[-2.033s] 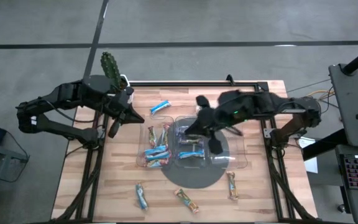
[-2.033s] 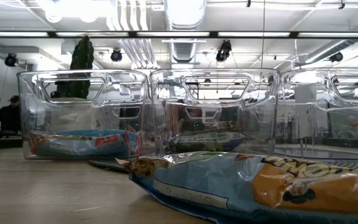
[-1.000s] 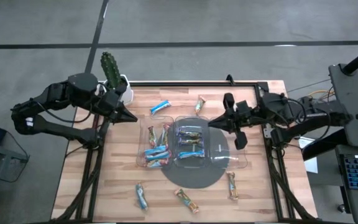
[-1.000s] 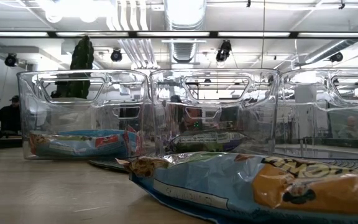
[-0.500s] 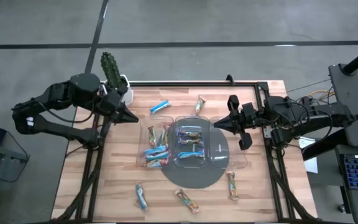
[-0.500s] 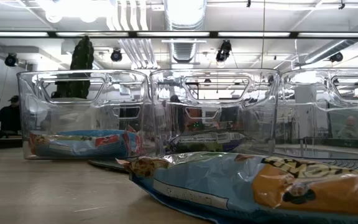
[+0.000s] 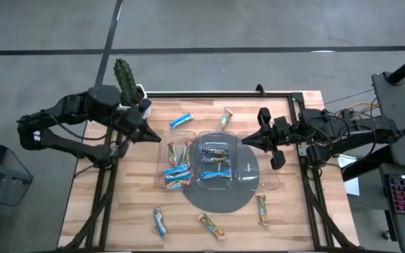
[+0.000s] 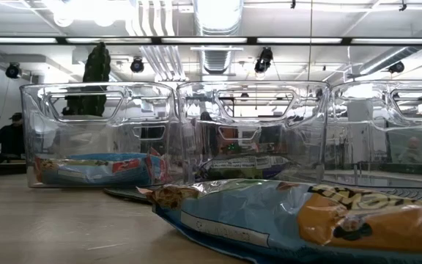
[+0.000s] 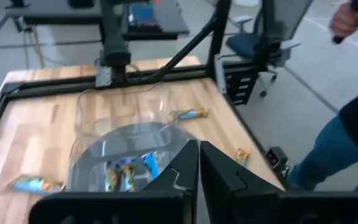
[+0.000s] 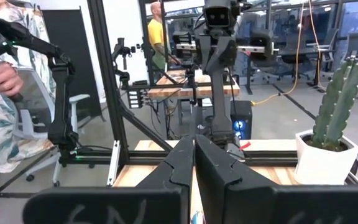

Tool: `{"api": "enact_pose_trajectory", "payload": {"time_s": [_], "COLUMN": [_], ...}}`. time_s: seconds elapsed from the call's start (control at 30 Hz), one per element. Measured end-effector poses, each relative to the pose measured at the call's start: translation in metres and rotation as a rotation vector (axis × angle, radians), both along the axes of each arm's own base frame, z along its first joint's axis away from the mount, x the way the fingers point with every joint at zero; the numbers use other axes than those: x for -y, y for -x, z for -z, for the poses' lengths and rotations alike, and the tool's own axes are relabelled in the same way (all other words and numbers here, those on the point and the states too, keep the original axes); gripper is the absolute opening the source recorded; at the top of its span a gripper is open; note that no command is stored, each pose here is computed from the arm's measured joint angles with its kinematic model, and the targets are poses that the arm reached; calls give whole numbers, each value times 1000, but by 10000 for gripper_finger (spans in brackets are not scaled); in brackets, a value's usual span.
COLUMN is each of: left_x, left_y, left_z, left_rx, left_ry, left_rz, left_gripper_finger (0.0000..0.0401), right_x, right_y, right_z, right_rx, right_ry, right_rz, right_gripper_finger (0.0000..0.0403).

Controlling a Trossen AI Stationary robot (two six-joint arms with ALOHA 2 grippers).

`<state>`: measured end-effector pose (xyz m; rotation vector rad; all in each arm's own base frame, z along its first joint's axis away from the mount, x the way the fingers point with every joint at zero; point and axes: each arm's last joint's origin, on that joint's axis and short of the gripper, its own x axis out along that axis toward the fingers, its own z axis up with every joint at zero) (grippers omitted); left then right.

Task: Pick and place Granola Bars by type
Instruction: Put the yellow granola bar into the right transparent bin

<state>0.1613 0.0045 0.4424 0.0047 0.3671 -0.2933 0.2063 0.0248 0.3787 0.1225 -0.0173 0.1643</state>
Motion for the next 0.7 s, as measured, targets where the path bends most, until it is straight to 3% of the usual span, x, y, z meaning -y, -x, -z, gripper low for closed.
{"api": "enact_pose_trajectory", "payload": {"time_s": [0.13,0.37,0.7], "left_x": [5,8,10], "left_y": [1,1,-21], "left_z": [-10,-16,-6], "left_rx": [55,5,-75], "left_ry": [35,216,259], "left_rz": [51,20,40], "left_gripper_finger": [0,1,56], "right_x": [0,0,0], "right_y": [-1,-1,-1], "right_z": [0,1,1], "right_rx": [-2,-5,-11], "right_ry": [1,-1,-40], "right_rz": [0,0,-1], "right_gripper_finger": [8,8,8]}}
